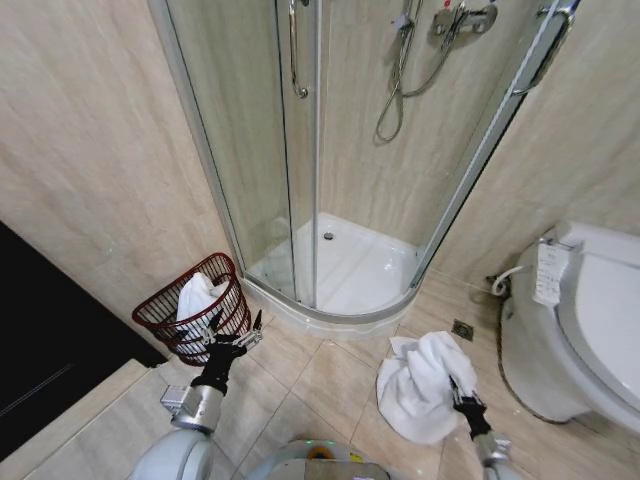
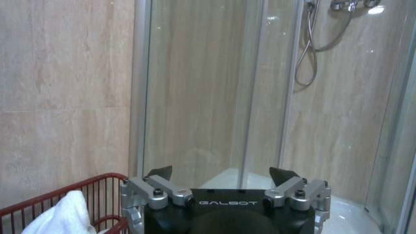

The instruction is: Discard the used towel into the hamper.

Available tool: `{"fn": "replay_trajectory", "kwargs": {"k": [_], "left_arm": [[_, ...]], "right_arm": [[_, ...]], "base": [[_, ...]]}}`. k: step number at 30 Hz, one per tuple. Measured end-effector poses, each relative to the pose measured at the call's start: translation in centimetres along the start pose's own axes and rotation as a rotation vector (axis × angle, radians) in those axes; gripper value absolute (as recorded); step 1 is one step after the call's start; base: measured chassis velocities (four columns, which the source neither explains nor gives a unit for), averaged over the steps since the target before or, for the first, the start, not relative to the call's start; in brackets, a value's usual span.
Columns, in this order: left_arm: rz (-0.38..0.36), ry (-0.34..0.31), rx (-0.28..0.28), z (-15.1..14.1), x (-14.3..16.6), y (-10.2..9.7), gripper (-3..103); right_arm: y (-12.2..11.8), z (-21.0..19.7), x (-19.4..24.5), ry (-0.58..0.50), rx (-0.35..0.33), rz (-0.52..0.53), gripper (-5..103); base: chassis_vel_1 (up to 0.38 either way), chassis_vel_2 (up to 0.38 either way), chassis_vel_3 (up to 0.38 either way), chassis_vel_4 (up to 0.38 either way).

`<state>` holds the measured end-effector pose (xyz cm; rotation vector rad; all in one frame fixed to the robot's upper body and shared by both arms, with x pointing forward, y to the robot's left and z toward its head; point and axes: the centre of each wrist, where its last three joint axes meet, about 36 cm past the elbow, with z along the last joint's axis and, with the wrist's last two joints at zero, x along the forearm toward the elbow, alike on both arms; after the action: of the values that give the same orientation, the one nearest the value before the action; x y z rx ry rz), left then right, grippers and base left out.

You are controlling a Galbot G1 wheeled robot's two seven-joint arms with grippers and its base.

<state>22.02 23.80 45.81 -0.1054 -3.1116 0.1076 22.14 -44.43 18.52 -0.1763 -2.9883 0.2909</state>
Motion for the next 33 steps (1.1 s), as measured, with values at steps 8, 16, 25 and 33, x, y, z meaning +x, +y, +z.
{"fn": "replay_trajectory", "kwargs": {"k": [8,16,25,33], "left_arm": [[0.0,0.0,0.0,0.0,0.0,0.0,100],[0.0,0.0,0.0,0.0,0.0,0.0,100],[0.0,0.0,0.0,0.0,0.0,0.0,100],[0.0,0.0,0.0,0.0,0.0,0.0,100]], "right_arm": [[0.1,-5.5,1.6,-0.137,-0.028,0.065,21],[-0.5,-11.6,3.0,-0.234,-0.059,0.12,21],[-0.4,-18.9,4.3,-0.386,-0.106,0.088,21],[0.1,-24.4,4.9,-0.471,-0.153,0.102,21]], "base": [[0.0,0.0,0.0,0.0],[0.0,0.0,0.0,0.0],[0.0,0.0,0.0,0.0],[0.0,0.0,0.0,0.0]]}}
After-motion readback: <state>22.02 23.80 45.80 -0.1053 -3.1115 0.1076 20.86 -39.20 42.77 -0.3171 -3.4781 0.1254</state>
